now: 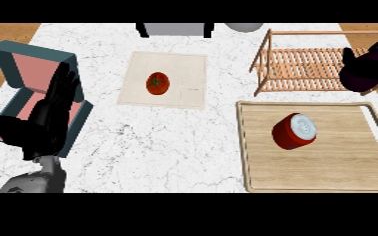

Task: Pick the eggplant from the tray and place it in the tiered shelf

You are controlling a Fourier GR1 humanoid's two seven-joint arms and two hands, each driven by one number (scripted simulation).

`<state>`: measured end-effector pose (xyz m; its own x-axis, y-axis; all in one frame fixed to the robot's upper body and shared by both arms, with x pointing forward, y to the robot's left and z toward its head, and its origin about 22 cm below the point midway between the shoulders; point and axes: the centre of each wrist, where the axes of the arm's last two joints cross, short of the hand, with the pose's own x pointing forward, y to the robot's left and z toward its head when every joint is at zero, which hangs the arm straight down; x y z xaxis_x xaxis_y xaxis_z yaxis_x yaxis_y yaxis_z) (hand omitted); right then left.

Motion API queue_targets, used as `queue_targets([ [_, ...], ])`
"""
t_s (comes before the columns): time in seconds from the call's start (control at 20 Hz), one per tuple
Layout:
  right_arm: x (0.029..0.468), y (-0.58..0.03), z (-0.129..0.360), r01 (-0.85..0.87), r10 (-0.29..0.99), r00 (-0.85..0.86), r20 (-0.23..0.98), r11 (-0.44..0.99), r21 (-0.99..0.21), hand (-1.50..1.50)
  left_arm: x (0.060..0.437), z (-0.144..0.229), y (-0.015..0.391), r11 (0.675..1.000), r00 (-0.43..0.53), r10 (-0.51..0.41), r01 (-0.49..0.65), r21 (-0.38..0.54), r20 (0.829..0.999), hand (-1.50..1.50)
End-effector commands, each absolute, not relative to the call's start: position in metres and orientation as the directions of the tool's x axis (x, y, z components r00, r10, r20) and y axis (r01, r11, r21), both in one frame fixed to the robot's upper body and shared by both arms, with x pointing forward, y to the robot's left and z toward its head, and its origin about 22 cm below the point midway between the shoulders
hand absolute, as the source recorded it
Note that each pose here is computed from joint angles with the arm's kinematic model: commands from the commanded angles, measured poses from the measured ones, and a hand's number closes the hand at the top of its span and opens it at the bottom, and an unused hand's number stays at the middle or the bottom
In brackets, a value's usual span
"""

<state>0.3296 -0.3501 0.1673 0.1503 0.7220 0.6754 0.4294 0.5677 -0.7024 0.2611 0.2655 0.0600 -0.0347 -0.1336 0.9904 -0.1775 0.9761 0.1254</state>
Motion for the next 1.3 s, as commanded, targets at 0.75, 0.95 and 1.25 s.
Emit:
queue_targets([
  [0.75, 0.39, -0.364, 0.112, 0.394, 0.611, 0.135, 0.78, 0.689, -0.608, -1.5, 0.236, 0.068, 0.286, 0.975, -0.032, -0.144, -0.178, 0.136, 0.989, 0.0],
  [0.95, 0.399, -0.376, 0.112, 0.395, 0.568, 0.095, 0.818, 0.732, -0.554, -1.5, 0.254, 0.046, 0.256, 0.973, -0.032, -0.149, -0.181, 0.141, 0.988, 0.0],
  [1.25, 0.404, -0.387, 0.132, 0.441, 0.517, -0.03, 0.855, 0.775, -0.453, -1.5, 0.252, 0.046, 0.293, 0.978, -0.023, -0.123, -0.174, 0.118, 0.992, 0.0],
])
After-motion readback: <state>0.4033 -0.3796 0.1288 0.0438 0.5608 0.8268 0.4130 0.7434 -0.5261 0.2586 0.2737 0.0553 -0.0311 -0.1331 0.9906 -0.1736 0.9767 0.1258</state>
